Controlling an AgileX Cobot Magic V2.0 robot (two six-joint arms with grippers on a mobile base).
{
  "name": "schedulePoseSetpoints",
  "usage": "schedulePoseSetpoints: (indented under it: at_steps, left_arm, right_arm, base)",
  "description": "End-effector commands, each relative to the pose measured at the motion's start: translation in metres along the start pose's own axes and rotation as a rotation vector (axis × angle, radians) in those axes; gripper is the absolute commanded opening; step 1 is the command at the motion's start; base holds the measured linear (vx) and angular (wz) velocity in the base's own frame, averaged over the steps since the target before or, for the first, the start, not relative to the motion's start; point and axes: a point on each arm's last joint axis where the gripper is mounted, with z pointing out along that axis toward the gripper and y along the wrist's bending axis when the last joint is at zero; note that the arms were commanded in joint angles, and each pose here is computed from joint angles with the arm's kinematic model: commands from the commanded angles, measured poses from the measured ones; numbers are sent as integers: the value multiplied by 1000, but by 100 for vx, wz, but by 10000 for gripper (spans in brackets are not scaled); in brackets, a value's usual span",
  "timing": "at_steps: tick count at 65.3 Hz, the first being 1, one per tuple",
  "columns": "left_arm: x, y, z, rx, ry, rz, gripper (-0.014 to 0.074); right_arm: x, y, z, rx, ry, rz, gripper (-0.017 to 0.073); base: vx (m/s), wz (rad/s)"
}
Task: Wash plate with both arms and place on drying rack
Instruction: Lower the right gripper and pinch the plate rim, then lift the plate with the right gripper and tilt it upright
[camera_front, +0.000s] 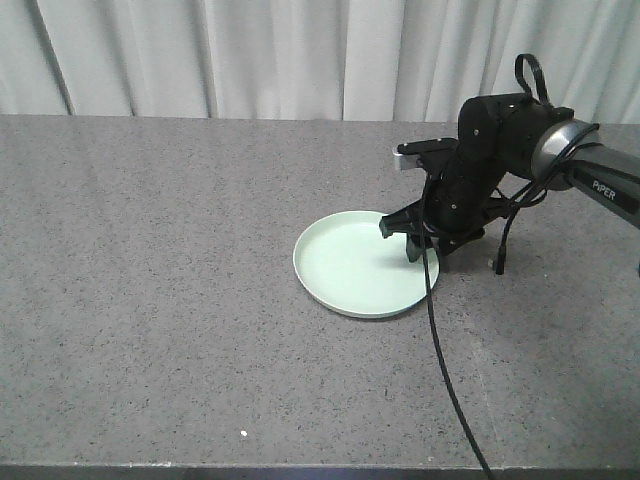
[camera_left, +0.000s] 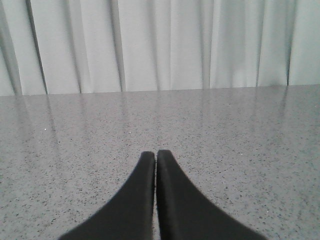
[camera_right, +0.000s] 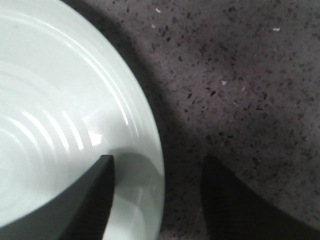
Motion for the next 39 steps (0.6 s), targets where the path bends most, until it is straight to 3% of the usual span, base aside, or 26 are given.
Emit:
schedulePoseSetpoints:
  at_steps: [1, 12, 28, 39]
  left_arm:
    - [0, 0, 0, 3, -68, -10, -6]
    - [0, 0, 0, 3, -68, -10, -6]
    - [0, 0, 0, 3, -68, -10, -6]
    - [0, 0, 0, 3, -68, -10, -6]
  right_arm:
    - [-6, -2, -32, 17, -81, -8, 194]
    - [-6, -2, -32, 16, -75, -7, -19]
    - [-6, -1, -38, 15, -89, -13, -9]
    - [-8, 2, -77, 13, -223, -22, -6]
  base:
    - [0, 0]
    - [0, 0]
    - [0, 0]
    - [0, 0]
